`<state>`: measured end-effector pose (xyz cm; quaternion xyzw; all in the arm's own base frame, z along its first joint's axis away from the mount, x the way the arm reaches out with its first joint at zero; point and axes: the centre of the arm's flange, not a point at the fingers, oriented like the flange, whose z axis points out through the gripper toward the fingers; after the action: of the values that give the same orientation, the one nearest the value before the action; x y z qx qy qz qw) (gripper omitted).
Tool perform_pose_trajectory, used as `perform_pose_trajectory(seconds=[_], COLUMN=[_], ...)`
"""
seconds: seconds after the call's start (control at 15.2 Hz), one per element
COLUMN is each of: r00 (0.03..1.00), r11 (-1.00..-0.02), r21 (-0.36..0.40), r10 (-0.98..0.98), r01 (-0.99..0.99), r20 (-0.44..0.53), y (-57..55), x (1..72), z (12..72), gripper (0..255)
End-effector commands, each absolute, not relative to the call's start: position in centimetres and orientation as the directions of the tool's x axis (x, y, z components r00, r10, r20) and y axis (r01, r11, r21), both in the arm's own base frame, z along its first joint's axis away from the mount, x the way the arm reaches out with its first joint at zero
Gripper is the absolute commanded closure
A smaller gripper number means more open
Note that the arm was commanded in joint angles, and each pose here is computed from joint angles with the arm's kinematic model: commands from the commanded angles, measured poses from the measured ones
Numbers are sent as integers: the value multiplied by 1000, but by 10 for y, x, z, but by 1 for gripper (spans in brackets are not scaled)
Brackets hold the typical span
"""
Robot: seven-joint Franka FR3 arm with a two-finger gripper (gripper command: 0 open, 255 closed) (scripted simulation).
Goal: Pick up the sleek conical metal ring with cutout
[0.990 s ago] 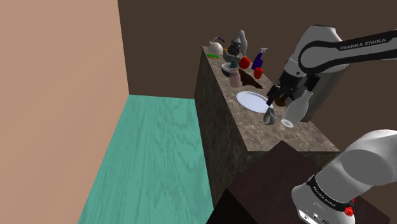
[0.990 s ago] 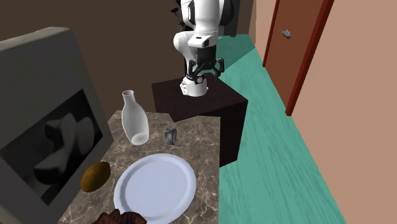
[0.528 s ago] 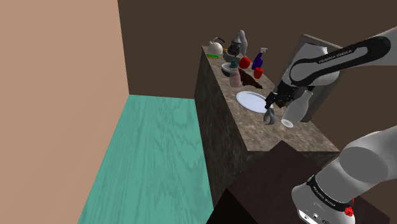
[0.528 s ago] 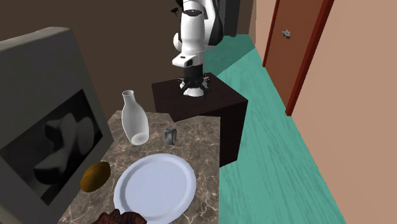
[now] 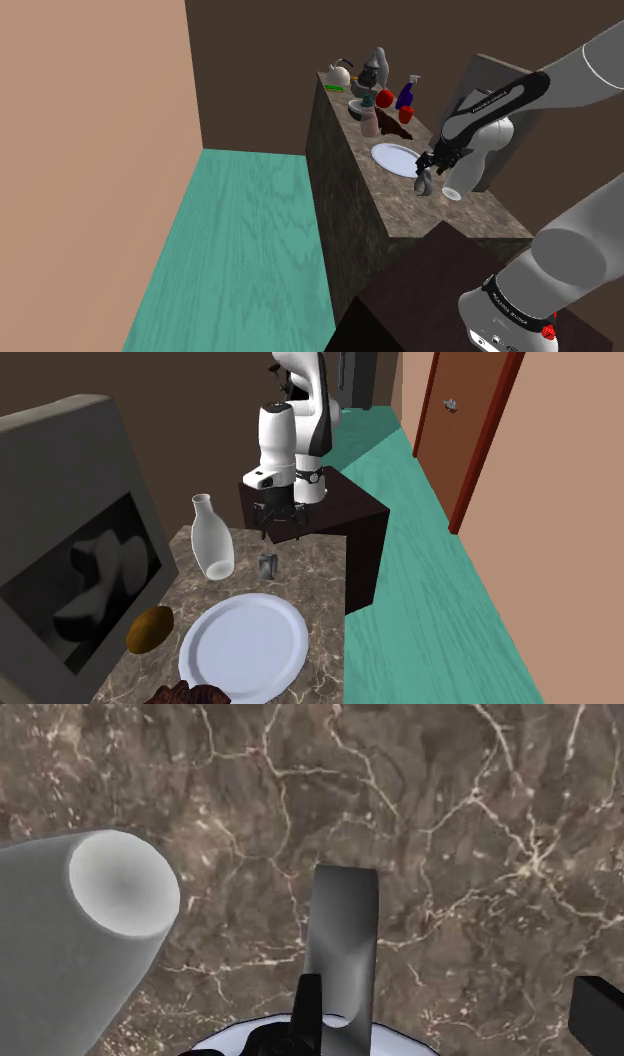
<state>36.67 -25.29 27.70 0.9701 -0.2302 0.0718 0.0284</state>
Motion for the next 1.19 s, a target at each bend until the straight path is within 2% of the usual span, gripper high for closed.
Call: perform_pose_trajectory(seconds=[0.0,0.79,0.86,1.12], r00=[867,846,846,846], r11=[-877,-858,-858,-858], r21=[25,26,26,26], r10=[-469,-499,-499,-499], r01=[-479,-513,-513,-513], r20=[170,188,188,188], y=[-271,-295,-295,-295], x=[369,370,370,369], z=[261,202,202,202], gripper=[0,0,255,255])
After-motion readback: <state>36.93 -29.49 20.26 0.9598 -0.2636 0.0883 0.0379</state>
